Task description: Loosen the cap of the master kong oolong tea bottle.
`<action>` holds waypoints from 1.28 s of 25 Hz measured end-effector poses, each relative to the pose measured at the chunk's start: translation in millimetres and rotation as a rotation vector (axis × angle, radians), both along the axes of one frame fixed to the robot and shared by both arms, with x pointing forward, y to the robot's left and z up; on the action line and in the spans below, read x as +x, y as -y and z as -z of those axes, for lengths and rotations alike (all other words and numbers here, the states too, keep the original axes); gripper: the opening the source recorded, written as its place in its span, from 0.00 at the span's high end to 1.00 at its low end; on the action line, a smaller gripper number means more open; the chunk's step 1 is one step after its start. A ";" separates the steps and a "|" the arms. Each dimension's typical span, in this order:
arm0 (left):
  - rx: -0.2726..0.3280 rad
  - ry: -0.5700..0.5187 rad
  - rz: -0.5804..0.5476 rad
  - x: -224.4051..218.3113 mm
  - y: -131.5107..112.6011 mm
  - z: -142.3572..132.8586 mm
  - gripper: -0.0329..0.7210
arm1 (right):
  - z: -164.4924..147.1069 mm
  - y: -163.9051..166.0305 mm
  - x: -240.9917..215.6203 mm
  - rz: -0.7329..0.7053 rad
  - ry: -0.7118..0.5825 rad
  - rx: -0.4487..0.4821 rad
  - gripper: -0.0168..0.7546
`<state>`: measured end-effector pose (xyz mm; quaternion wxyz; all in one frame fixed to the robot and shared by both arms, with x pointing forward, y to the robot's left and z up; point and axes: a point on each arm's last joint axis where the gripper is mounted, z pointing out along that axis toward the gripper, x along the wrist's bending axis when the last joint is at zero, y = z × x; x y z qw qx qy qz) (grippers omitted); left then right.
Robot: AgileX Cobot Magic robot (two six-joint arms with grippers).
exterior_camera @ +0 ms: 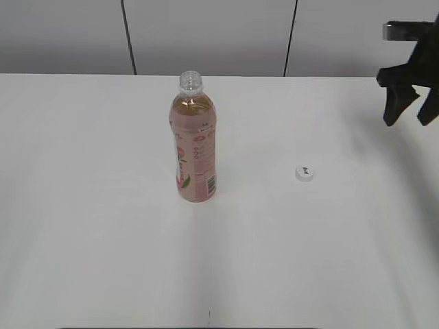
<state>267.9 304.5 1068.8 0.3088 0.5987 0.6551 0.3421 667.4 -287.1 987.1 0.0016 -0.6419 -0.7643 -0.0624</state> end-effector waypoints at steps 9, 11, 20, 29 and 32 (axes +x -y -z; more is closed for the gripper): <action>0.002 0.000 -0.006 -0.1 -0.6 -0.1 0.48 | -39.4 26.6 -21.2 0.090 0.069 -0.067 0.38; 0.002 0.000 -0.006 0.0 -0.6 -0.1 0.49 | -59.1 27.2 -37.2 0.091 0.108 -0.082 0.39; 0.003 0.000 -0.007 -0.1 -0.6 -0.1 0.50 | -115.0 21.4 -174.8 0.112 0.312 -0.080 0.39; 0.007 0.053 -0.007 -8.8 0.1 -1.4 0.56 | -108.5 15.0 -325.8 0.148 0.582 -0.066 0.40; 0.011 0.100 -0.007 -17.1 0.9 -2.2 0.56 | -98.1 13.6 -359.3 0.168 0.629 -0.057 0.40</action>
